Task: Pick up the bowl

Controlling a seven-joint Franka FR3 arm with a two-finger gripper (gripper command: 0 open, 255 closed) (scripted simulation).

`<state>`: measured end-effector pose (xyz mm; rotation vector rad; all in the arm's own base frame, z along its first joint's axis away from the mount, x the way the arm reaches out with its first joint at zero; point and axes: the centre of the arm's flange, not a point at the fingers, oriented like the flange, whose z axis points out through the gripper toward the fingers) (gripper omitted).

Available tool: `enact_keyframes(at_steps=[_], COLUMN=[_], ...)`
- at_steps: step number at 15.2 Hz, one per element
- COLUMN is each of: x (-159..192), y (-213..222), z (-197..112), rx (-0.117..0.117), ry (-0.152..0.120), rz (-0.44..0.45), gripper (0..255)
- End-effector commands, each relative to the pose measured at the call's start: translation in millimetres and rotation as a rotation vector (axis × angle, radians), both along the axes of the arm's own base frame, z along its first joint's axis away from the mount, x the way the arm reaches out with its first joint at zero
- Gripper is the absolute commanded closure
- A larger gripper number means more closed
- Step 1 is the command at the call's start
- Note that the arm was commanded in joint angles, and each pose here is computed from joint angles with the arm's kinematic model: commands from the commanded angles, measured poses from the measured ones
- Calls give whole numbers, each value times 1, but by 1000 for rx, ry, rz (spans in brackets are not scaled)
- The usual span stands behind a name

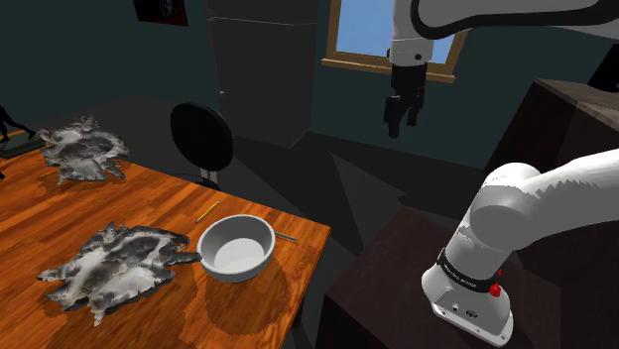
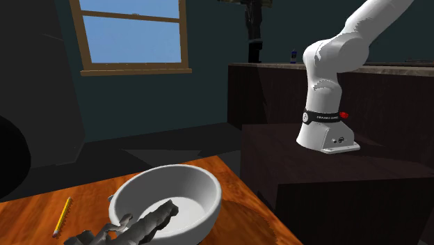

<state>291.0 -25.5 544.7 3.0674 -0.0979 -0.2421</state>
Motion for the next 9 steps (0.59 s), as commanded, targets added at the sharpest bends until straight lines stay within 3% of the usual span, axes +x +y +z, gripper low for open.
enact_keyframes(at_steps=[1, 9], x=[0, 50], y=[0, 50], z=[0, -73], rx=[0, 37], ry=[0, -13], rz=[0, -16], gripper=[0, 0])
